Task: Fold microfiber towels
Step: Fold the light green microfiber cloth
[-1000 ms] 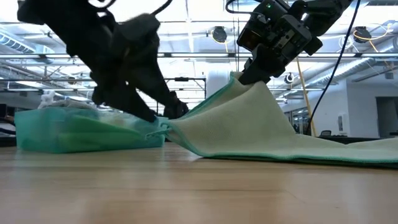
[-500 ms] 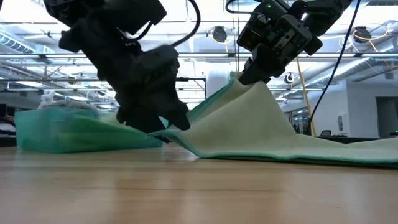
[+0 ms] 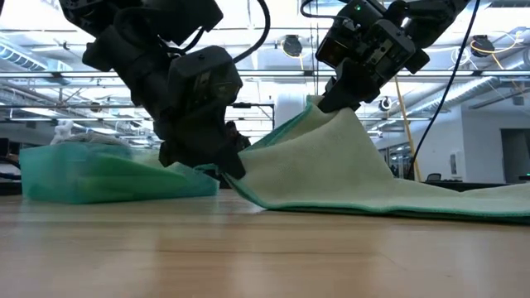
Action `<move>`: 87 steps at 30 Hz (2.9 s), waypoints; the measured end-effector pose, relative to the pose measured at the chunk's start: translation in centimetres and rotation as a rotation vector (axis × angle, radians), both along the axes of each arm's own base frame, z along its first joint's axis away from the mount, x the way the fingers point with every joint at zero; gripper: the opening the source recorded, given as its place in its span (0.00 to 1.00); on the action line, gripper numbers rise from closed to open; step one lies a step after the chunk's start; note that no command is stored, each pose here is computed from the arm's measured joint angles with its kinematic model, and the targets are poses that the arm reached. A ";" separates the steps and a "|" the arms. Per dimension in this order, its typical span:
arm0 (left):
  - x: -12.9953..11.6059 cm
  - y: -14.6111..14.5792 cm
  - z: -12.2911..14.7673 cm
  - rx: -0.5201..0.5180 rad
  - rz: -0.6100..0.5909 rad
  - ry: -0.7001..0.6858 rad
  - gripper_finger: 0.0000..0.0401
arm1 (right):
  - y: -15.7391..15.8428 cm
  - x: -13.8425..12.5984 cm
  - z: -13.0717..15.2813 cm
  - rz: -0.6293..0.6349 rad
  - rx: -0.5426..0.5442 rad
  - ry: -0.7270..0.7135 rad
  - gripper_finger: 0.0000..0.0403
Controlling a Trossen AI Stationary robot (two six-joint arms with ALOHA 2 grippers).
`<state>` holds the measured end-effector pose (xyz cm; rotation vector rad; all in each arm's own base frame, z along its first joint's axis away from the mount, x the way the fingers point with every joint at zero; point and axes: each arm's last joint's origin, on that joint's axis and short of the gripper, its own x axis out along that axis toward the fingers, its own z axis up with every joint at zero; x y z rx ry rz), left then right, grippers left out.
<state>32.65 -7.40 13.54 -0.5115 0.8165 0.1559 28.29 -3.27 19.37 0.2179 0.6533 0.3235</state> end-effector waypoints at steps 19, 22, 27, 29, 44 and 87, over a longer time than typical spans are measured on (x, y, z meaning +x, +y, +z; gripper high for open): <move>-0.5 -0.5 7.8 -0.261 -0.025 -0.211 0.02 | 0.6 -1.9 5.5 -0.070 0.153 -0.072 0.00; -0.6 -0.8 11.7 -0.229 -0.057 -0.309 0.01 | 1.3 -3.2 8.7 -0.084 0.206 -0.099 0.00; 0.3 -0.5 17.7 -0.096 -0.051 -0.431 0.02 | 3.6 -4.5 12.3 -0.102 0.317 -0.037 0.00; 0.9 -0.5 20.0 -0.062 -0.079 -0.481 0.02 | 4.6 -4.7 13.4 -0.138 0.351 -0.022 0.00; -0.5 1.3 24.9 0.093 -0.279 -0.382 0.03 | 8.1 -6.3 16.6 -0.245 0.689 0.061 0.00; 7.7 14.3 9.0 0.300 -0.193 -0.020 0.04 | -0.4 -9.8 -2.3 -0.704 0.250 -0.182 0.28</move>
